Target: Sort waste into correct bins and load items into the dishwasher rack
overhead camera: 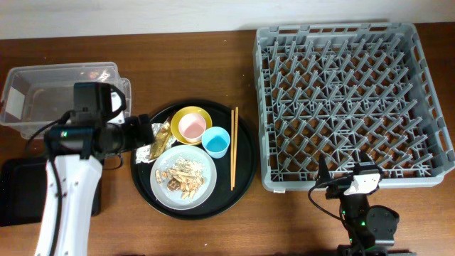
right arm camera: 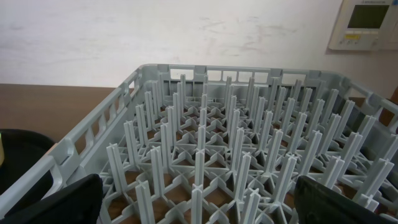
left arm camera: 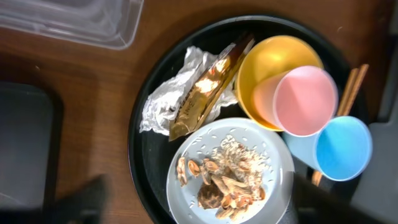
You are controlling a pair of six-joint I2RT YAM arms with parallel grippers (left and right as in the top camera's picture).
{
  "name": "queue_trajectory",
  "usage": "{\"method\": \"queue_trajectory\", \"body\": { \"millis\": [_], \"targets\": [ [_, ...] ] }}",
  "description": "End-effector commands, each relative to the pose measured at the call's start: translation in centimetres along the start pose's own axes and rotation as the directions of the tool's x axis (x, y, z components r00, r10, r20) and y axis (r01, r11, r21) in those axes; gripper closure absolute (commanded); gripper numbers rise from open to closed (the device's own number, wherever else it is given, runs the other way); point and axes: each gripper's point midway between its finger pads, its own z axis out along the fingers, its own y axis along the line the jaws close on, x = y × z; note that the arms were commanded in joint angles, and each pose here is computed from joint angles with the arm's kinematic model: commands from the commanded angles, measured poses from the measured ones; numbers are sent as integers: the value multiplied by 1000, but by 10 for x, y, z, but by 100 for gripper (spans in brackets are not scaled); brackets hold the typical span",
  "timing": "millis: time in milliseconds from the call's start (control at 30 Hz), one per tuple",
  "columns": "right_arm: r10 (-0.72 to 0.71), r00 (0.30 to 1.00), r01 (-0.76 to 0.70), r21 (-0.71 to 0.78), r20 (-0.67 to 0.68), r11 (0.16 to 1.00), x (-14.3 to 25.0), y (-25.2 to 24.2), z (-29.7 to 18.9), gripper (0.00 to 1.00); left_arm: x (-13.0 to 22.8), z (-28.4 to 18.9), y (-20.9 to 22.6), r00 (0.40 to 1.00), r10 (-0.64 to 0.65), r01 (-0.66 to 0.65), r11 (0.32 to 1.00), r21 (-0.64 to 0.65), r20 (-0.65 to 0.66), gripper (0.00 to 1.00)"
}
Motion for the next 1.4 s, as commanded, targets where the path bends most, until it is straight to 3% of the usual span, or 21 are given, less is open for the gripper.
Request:
{"method": "queue_trajectory", "body": {
  "millis": [0, 33, 200, 267, 600, 733, 1067, 1133, 1233, 1333, 1367],
  "targets": [
    [5, 1000, -5, 4, -2, 1000, 2, -1, 0, 2, 1, 24, -4, 996, -19, 20, 1000, 16, -86, 30],
    [5, 1000, -5, 4, -2, 1000, 2, -1, 0, 2, 3, 34, -2, 993, -2, 3, 1000, 10, -115, 36],
    [5, 1000, -5, 4, -2, 1000, 2, -1, 0, 2, 8, 80, -6, 978, 17, -18, 1000, -4, -210, 38],
    [5, 1000, -5, 4, -2, 1000, 2, -1, 0, 2, 11, 100, -5, 968, 26, -30, 1000, -10, -250, 48],
    [5, 1000, -5, 4, -2, 1000, 2, -1, 0, 2, 22, 150, -5, 941, 92, -101, 995, -11, -325, 48],
    [5, 1000, -5, 4, -2, 1000, 2, -1, 0, 2, 12, 157, -5, 954, 99, -108, 994, -16, -283, 48],
    [5, 1000, -5, 4, -2, 1000, 2, -1, 0, 2, 26, 175, -10, 937, 125, -140, 990, -21, -326, 48],
    [5, 1000, -5, 4, -2, 1000, 2, -1, 0, 2, 32, 175, -11, 932, 129, -145, 989, -21, -340, 58],
    [5, 1000, -5, 4, -2, 1000, 2, -1, 0, 2, 33, 175, -10, 930, 128, -144, 989, -22, -344, 59],
    [5, 1000, -5, 4, -2, 1000, 2, -1, 0, 2, 32, 175, -10, 931, 127, -144, 989, -23, -343, 65],
    [5, 1000, -5, 4, -2, 1000, 2, -1, 0, 2, 31, 175, -7, 932, 125, -147, 988, -38, -340, 71]
  ]
}}
